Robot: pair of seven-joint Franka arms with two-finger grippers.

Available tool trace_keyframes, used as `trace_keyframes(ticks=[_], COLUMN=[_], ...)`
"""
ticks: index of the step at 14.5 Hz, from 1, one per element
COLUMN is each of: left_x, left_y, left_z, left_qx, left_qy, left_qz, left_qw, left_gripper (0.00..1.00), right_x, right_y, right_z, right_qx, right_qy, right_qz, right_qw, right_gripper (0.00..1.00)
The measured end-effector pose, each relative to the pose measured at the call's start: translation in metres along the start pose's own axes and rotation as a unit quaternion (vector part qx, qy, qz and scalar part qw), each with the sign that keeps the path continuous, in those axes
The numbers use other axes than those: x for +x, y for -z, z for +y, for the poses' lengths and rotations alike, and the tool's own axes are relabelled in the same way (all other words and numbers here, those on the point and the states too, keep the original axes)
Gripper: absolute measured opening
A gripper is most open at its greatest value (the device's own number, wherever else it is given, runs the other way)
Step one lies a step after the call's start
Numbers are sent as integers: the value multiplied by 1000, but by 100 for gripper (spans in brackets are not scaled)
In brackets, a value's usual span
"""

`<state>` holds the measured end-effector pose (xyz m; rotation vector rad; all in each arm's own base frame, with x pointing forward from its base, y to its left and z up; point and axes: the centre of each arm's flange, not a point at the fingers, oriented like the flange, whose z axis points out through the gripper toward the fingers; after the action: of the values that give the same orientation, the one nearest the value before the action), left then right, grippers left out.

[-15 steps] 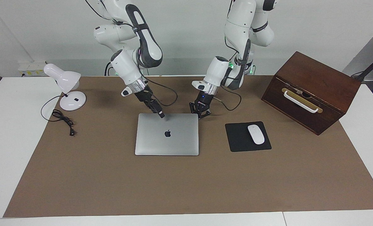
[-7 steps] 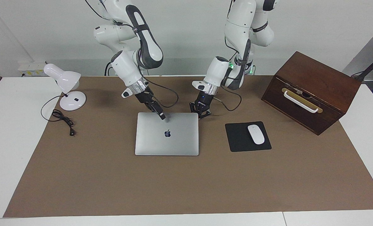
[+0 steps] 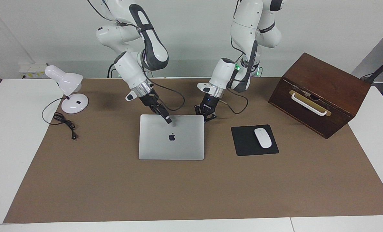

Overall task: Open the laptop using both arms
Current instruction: 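Lift the laptop lid upward and away with the right gripper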

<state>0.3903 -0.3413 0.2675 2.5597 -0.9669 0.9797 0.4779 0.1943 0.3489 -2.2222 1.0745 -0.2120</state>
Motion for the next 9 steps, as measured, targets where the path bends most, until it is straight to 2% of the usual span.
trace_keyframes(ticks=[9], left_x=[0], left_y=[0], left_z=[0], left_qx=[0], left_qy=[-1], left_qz=[0], left_qw=[1000], left_gripper=[1], right_x=[10], right_y=[5], right_z=[-52], right_qx=[45], right_qy=[5], right_qz=[6], right_qw=[999], right_gripper=[100])
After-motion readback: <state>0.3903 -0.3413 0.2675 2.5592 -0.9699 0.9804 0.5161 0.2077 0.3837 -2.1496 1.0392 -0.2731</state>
